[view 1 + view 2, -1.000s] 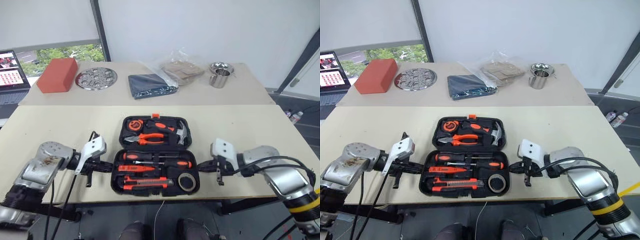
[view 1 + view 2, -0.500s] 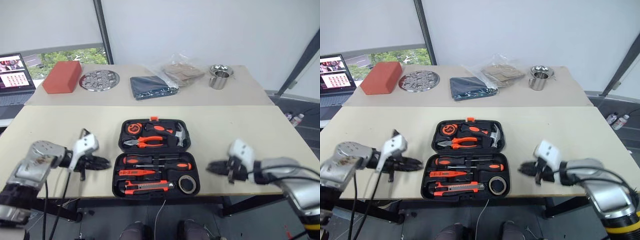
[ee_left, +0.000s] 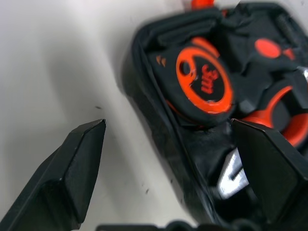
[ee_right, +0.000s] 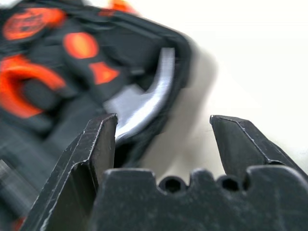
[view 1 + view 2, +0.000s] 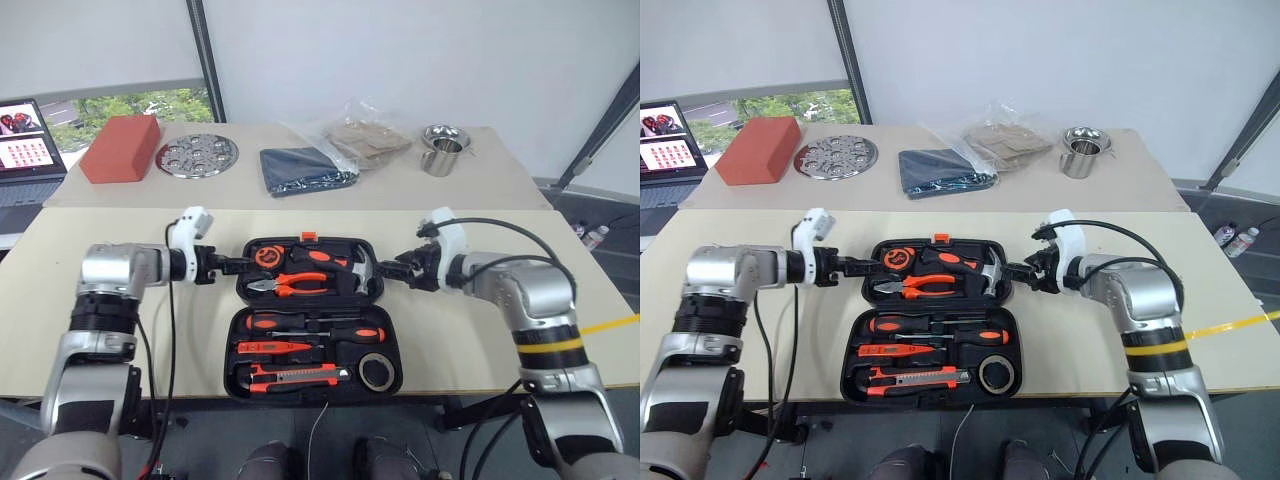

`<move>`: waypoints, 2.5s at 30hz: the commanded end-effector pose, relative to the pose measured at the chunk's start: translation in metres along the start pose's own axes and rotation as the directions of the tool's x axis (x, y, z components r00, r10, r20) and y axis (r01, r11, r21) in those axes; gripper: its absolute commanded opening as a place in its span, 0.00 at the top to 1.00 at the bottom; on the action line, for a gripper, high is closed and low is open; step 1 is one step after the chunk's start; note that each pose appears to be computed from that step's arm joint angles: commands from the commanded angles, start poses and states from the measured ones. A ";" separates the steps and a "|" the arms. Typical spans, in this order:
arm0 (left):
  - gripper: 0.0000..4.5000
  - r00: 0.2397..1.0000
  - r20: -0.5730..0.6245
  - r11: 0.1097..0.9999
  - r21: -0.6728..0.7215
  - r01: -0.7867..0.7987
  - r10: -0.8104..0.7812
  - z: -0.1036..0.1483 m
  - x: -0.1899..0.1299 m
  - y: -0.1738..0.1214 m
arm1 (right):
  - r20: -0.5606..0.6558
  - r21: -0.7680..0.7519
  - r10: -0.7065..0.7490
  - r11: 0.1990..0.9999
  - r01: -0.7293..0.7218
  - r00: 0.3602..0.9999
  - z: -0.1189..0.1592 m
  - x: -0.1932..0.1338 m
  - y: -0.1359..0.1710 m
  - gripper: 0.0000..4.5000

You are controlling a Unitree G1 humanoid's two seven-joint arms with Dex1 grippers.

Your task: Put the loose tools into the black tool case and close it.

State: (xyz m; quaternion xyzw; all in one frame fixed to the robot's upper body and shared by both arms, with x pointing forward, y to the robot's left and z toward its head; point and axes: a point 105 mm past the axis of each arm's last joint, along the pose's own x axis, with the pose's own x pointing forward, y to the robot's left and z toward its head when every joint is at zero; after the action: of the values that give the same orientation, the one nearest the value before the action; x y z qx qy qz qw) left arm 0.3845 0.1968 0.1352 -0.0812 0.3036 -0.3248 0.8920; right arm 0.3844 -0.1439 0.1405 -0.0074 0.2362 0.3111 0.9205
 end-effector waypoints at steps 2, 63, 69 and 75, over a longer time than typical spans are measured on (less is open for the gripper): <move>0.43 1.000 -0.030 1.000 0.010 -0.001 0.001 -0.012 0.001 0.001 | 0.014 -0.020 0.003 1.000 -0.003 1.000 0.008 0.007 0.004 0.69; 0.98 0.964 0.243 0.748 0.658 -0.082 -0.108 0.050 0.003 -0.008 | -0.045 -0.525 0.373 0.780 -0.340 0.927 -0.075 -0.095 0.087 0.99; 0.98 0.972 0.142 0.671 0.741 0.022 -0.188 0.056 0.050 -0.037 | -0.104 -0.556 0.312 0.769 -0.316 0.944 -0.078 -0.064 0.078 0.99; 0.98 0.815 -0.343 0.498 0.659 0.564 -0.468 -0.012 0.033 -0.064 | 0.104 -0.516 -0.060 0.850 0.106 0.993 -0.045 -0.061 0.003 0.99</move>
State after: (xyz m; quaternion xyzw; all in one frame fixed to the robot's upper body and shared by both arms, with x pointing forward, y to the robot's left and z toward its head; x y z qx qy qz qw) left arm 0.3920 0.1342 0.1439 0.2316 0.1232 -0.5896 0.7639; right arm 0.2948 -0.1525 0.0960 -0.2282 0.1496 0.4225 0.8643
